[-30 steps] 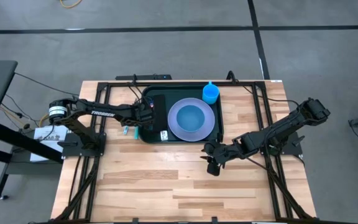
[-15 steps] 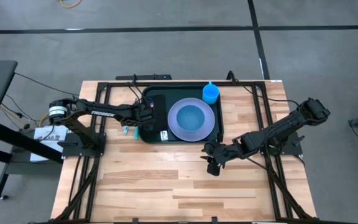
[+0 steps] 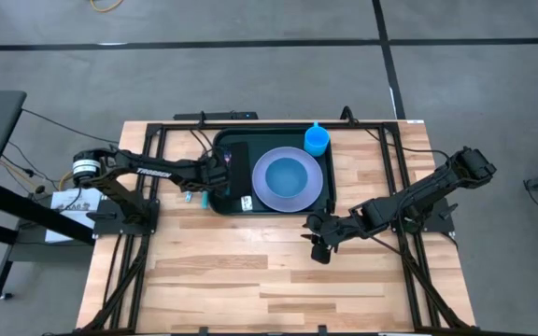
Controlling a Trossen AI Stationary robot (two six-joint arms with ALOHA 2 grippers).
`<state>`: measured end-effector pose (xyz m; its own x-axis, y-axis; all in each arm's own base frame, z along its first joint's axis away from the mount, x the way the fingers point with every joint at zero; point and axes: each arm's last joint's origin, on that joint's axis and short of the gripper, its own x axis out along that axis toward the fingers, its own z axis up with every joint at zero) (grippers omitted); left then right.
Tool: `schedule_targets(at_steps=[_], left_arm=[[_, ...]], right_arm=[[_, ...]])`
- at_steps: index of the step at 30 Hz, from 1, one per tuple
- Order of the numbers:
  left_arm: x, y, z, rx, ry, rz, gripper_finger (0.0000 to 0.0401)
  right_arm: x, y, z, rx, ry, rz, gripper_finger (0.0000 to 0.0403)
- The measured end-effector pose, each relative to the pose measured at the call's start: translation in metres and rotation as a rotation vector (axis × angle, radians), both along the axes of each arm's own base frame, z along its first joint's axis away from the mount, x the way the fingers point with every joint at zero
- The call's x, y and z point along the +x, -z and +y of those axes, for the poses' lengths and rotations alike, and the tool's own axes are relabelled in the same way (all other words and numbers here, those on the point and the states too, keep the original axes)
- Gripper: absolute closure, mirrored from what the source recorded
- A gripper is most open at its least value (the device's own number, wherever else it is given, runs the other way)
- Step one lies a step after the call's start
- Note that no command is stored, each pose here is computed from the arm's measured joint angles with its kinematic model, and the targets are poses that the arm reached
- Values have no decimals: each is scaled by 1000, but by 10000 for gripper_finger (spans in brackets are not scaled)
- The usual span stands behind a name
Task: Set up tray
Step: Put the light blue spoon on the black napkin to the right of the blue fork
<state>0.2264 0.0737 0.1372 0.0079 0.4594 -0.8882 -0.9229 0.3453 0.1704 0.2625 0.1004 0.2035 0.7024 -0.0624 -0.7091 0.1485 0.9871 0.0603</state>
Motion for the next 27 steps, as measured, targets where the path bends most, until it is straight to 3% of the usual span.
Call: schedule_targets(at_steps=[13,27], left_arm=[[4,-2,-1,-44,9,-28,328],[1,-2,-1,-18,1,9,328]], right_arm=[[2,-2,1,9,0,-22,274],[1,-1,1,15,-6,-19,274]])
